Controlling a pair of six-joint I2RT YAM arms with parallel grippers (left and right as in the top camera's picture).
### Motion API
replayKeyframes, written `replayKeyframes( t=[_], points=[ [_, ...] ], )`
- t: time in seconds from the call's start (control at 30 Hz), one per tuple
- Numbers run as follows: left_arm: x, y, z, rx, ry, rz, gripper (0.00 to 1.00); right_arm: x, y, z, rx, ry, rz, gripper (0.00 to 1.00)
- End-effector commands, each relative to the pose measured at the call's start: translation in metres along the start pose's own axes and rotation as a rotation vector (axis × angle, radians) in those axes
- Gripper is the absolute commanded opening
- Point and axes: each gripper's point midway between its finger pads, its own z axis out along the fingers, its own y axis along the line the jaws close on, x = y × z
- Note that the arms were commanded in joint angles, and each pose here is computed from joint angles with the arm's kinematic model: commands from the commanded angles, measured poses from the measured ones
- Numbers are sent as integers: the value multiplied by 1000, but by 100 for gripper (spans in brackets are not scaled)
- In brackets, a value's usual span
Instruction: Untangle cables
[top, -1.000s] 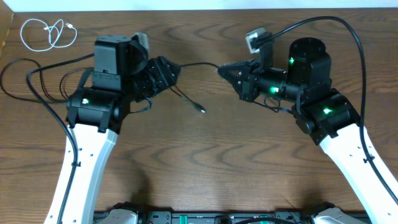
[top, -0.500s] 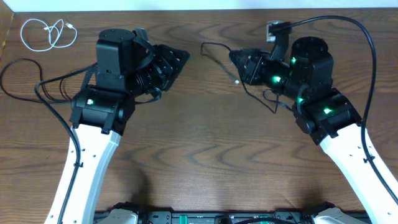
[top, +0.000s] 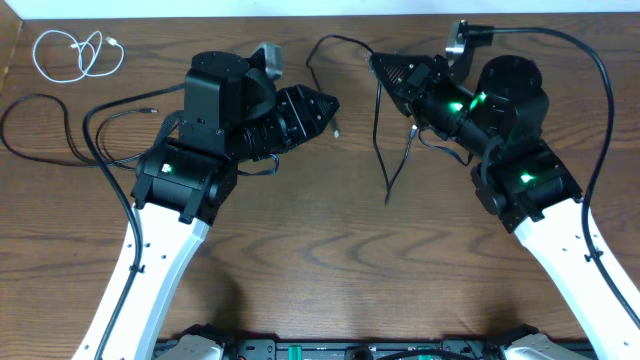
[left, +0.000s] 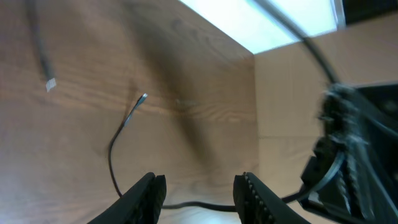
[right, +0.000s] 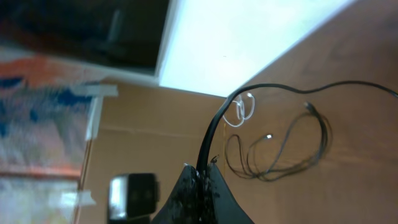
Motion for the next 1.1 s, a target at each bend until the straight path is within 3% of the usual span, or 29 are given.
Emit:
replayKeyframes(
  t=[0.0, 0.1, 0.4, 0.47, 1.07],
  points=[
    [0, -7, -3, 22, -6, 204, 40, -7, -1, -4, 25, -45, 136, 1],
    [6, -11, -1, 31, 9, 260, 34, -9, -1, -4, 27, -56, 161, 2],
    [35, -44, 10, 120, 54, 416, 36, -15, -14, -1, 68, -98, 205, 1],
    [31, -47, 11, 121, 30, 428, 41, -13, -17, -1, 81, -91, 214, 1],
    [36, -53, 14, 150, 47, 450, 40, 12, -10, 4, 68, 3, 260, 1]
  ],
)
